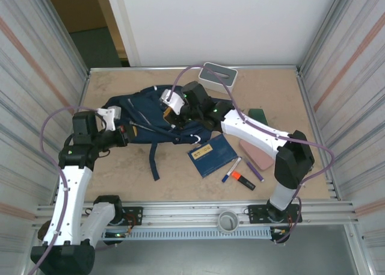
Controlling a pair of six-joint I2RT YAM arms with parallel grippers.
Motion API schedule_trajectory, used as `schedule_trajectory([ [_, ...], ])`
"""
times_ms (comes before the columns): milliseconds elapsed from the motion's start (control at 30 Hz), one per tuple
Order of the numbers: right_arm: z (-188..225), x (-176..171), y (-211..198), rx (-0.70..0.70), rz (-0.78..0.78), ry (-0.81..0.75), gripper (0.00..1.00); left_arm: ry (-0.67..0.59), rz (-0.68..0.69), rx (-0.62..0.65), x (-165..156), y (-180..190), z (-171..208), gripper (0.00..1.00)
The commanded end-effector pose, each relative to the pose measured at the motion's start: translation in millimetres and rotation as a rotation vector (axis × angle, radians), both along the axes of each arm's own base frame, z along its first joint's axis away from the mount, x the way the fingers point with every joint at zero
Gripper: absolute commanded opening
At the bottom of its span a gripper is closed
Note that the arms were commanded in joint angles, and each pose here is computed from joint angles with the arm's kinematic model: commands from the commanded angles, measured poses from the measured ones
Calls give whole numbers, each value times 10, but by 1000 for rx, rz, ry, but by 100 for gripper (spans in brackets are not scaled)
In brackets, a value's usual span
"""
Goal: Pack the student bag
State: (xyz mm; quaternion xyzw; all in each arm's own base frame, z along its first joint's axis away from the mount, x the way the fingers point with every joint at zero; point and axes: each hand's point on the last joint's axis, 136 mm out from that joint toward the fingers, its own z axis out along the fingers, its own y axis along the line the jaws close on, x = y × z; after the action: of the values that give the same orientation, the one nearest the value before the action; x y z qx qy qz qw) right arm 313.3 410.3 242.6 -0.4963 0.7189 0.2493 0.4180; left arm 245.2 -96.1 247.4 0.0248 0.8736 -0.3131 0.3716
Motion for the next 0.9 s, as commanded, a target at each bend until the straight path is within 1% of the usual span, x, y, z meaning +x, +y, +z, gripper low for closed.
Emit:
schedule_trajectory([
  [0, 172, -271, 106, 71, 78, 38, 49, -108, -87, -76, -5, -150, 305, 0],
  [33, 155, -292, 147, 76, 86, 43, 59, -110, -97, -83, -8, -166, 308, 0],
  [133, 35, -332, 285, 77, 116, 80, 78, -111, -112, -93, -16, -188, 314, 0],
  [167, 1, -347, 341, 77, 128, 94, 83, -111, -116, -95, -19, -196, 316, 0],
  [233, -58, -376, 443, 74, 147, 109, 84, -110, -121, -96, -21, -203, 315, 0],
  [267, -92, -374, 488, 67, 148, 111, 81, -109, -123, -97, -20, -207, 315, 0],
  [300, -109, -361, 509, 60, 144, 108, 74, -110, -122, -96, -19, -205, 318, 0],
  [367, -160, -269, 480, 27, 103, 98, 48, -109, -109, -80, -14, -179, 303, 0],
  [433, -160, -205, 381, 10, 77, 86, 31, -100, -75, -46, 3, -114, 257, 0],
  [500, -116, -163, 243, 17, 60, 82, 21, -92, -37, -8, 21, -34, 210, 0],
  [567, -100, -151, 80, 19, 50, 78, 12, -86, 9, 20, 44, 70, 168, 0],
  [633, -94, -149, -67, 20, 45, 79, 6, -82, 58, 32, 72, 182, 128, 0],
  [767, -120, -171, -256, 4, 57, 89, 3, -65, 181, 31, 155, 456, 17, 0],
  [867, -131, -143, -320, -15, 65, 93, 2, -52, 216, 2, 195, 524, -47, 0],
])
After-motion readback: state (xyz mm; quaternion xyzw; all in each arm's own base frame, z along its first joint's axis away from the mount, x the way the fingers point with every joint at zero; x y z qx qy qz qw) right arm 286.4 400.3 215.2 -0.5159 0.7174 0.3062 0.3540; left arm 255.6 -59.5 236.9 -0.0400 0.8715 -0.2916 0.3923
